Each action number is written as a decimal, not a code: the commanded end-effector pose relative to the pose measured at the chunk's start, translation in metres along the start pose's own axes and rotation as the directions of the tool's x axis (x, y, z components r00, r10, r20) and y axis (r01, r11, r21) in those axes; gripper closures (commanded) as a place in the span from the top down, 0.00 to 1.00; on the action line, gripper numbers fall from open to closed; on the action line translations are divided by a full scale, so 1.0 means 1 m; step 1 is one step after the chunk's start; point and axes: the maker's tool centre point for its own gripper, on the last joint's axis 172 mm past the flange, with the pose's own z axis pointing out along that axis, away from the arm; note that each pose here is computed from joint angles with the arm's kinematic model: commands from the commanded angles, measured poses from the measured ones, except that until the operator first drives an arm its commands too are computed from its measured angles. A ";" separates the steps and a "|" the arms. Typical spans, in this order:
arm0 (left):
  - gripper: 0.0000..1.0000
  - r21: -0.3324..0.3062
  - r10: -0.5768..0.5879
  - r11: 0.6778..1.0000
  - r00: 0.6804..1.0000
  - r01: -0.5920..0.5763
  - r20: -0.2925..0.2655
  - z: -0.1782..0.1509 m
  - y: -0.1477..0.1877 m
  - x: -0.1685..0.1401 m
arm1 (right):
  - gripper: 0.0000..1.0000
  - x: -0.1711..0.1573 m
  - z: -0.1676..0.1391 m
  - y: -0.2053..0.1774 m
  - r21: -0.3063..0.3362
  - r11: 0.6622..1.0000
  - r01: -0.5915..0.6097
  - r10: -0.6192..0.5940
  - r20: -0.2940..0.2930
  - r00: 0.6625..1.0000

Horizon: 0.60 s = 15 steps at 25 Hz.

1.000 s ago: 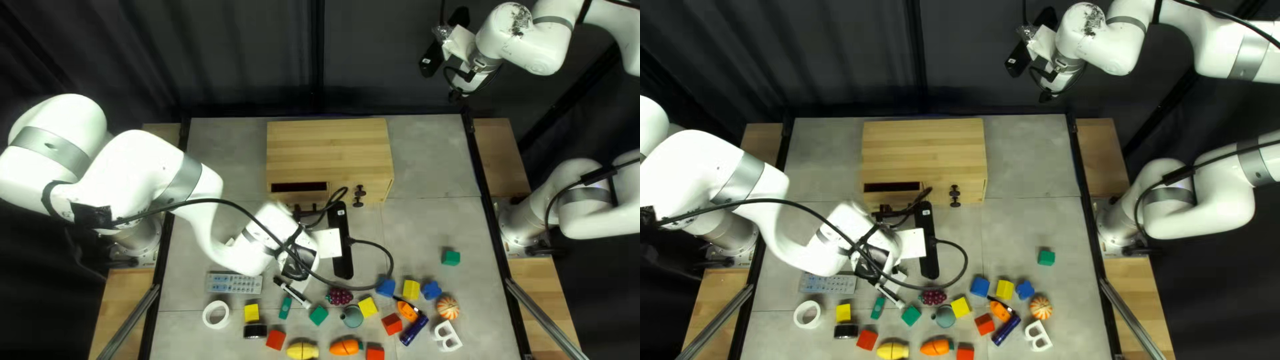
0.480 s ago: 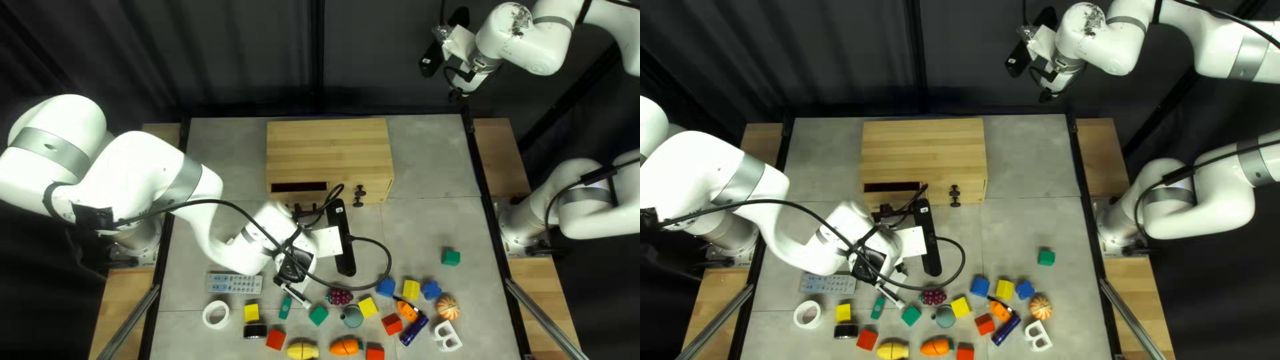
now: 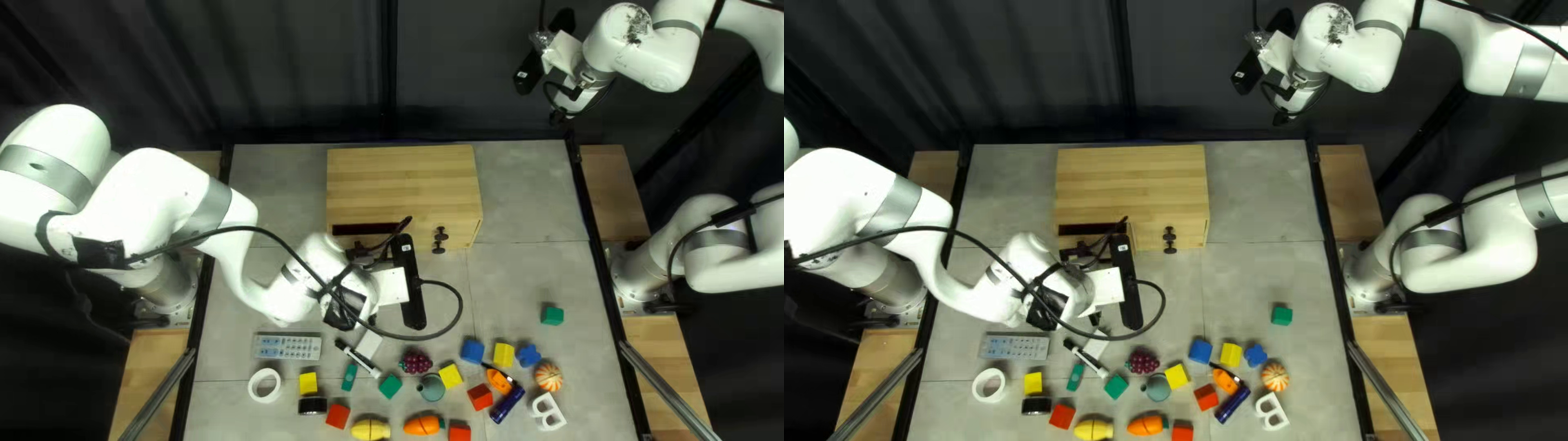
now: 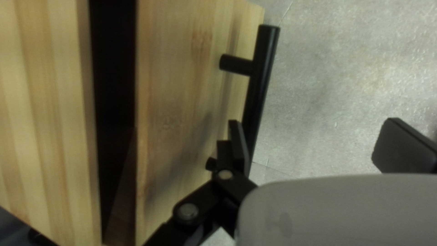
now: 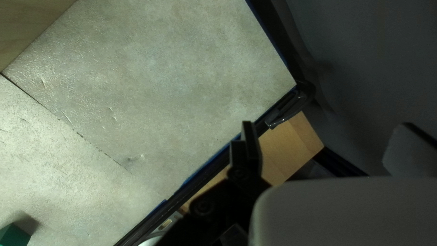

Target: Open drawers and place objects into drawer and close

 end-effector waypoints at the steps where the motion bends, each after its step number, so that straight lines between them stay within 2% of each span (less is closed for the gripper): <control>1: 1.00 -0.007 0.000 1.000 1.000 0.000 -0.004 0.000 0.001 0.003 | 1.00 0.000 0.000 0.000 0.000 1.000 0.000 0.000 0.000 1.000; 15: 1.00 -0.010 0.009 1.000 1.000 -0.009 0.010 0.011 0.003 0.004 | 1.00 0.000 0.000 0.000 0.000 1.000 0.000 0.000 0.000 1.000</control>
